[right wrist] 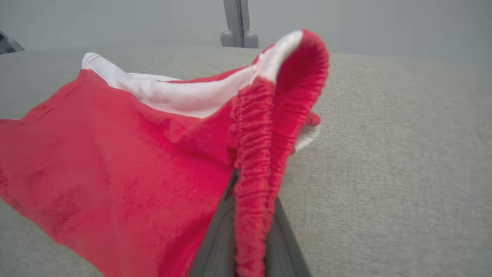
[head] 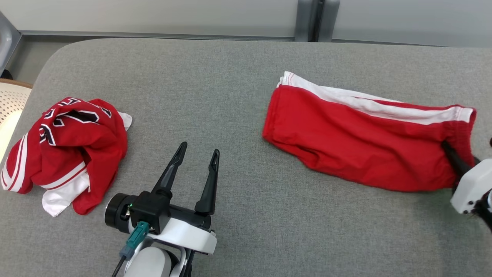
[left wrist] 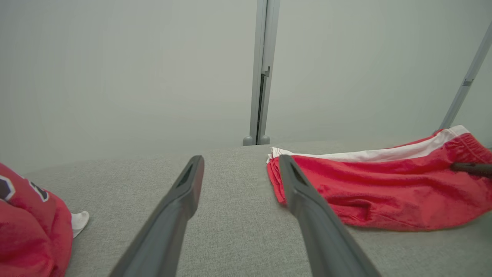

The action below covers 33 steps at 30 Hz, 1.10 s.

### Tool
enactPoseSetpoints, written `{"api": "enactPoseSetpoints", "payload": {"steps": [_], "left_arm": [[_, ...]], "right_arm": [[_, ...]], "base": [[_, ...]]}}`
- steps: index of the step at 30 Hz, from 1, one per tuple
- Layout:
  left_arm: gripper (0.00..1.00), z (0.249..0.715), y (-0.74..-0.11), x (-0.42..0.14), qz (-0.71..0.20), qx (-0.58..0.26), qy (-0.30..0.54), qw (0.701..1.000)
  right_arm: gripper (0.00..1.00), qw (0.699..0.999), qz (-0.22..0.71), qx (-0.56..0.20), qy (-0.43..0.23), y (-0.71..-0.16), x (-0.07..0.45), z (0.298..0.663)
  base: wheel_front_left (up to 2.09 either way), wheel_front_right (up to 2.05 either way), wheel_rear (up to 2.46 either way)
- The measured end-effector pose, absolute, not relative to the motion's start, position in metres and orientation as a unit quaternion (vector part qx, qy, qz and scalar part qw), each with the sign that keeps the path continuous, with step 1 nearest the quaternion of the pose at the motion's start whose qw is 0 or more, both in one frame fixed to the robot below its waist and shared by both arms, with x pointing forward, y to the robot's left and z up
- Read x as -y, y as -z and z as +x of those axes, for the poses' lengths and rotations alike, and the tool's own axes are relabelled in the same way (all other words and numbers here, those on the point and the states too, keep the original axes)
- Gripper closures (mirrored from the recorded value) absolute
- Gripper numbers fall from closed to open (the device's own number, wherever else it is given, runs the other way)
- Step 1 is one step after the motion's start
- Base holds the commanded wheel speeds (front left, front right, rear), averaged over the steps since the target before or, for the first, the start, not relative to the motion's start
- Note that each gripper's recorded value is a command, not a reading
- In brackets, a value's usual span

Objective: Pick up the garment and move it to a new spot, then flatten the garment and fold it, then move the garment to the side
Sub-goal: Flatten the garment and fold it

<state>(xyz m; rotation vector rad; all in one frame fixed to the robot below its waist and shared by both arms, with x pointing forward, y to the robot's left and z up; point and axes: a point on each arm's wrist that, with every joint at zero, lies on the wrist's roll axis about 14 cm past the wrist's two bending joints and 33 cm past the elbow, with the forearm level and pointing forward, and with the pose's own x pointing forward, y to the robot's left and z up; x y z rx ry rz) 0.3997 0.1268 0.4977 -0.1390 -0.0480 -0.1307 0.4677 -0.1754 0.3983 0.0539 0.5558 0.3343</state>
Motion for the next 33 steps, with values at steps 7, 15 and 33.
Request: {"api": "enactPoseSetpoints", "payload": {"steps": [7,15,33], "left_arm": [[0.00,0.403,-0.494,-0.121,-0.072,0.018,0.074,0.995],[0.00,0.402,-0.493,-0.125,-0.074,0.014,0.065,0.995],[0.00,0.384,-0.505,-0.132,-0.086,0.028,0.049,0.995]], "right_arm": [[1.00,0.940,-0.106,-0.299,-0.123,-0.413,0.246,0.504],[1.00,0.930,-0.134,-0.330,-0.095,-0.423,0.257,0.536],[1.00,0.924,-0.014,-0.320,-0.209,-0.455,0.103,0.551]], "base": [[0.00,0.00,0.00],[0.00,0.00,0.00],[0.00,0.00,0.00]]}}
